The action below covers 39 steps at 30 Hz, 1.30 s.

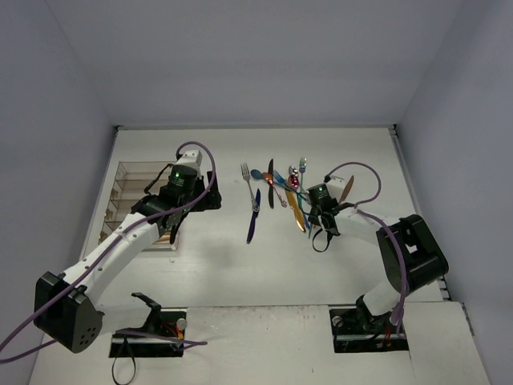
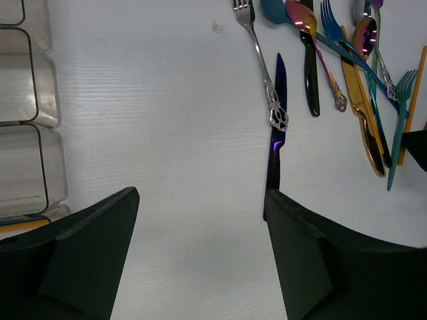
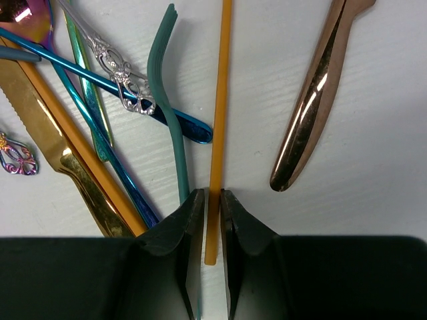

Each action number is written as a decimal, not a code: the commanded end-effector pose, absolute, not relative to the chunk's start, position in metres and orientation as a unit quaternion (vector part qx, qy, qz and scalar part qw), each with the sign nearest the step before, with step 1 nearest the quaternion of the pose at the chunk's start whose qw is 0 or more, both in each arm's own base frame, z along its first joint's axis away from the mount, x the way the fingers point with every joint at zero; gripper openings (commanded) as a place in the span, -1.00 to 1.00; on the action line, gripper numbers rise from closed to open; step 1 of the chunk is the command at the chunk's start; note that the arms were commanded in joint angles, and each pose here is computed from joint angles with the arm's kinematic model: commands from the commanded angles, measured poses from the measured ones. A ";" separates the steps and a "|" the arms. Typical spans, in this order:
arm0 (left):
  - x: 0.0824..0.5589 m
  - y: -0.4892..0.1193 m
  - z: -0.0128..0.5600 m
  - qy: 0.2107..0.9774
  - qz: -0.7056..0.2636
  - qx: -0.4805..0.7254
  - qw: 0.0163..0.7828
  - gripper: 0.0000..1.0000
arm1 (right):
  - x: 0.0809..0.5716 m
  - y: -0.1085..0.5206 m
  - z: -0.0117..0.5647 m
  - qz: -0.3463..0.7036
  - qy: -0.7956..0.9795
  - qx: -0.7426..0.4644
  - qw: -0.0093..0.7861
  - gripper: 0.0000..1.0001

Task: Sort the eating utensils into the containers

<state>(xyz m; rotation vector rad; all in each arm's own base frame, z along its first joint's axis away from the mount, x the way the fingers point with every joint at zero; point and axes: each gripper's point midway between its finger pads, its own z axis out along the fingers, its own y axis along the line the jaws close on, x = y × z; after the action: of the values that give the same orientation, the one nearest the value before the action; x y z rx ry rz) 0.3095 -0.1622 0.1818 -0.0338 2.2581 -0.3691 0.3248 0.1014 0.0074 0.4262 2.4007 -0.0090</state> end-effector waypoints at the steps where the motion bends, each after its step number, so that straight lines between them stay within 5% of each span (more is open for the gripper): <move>1: 0.317 -0.173 0.200 0.882 -0.172 -0.014 0.439 0.47 | 0.321 0.091 -0.001 -0.026 0.925 0.178 0.333 -0.79; 4: 0.317 -0.176 0.203 0.880 -0.177 -0.011 0.440 0.47 | 0.321 0.083 0.005 -0.031 0.920 0.186 0.343 -1.00; 17: 0.312 -0.231 0.243 0.851 -0.275 0.023 0.447 0.47 | 0.331 0.090 0.114 0.032 0.870 0.134 0.473 -1.00; 29: 0.310 -0.317 0.291 0.795 -0.402 0.062 0.449 0.47 | 0.284 0.217 0.194 0.228 0.804 -0.152 0.528 -1.00; 39: 0.316 -0.344 0.281 0.802 -0.404 0.056 0.437 0.47 | 0.264 0.260 0.219 0.317 0.760 -0.210 0.527 -1.00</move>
<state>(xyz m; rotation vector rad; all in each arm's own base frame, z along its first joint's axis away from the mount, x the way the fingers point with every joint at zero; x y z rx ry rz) 0.3029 -0.3352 0.2320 0.1926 2.1359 -0.9338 0.2632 0.2325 0.1668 -0.4424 1.9982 0.6300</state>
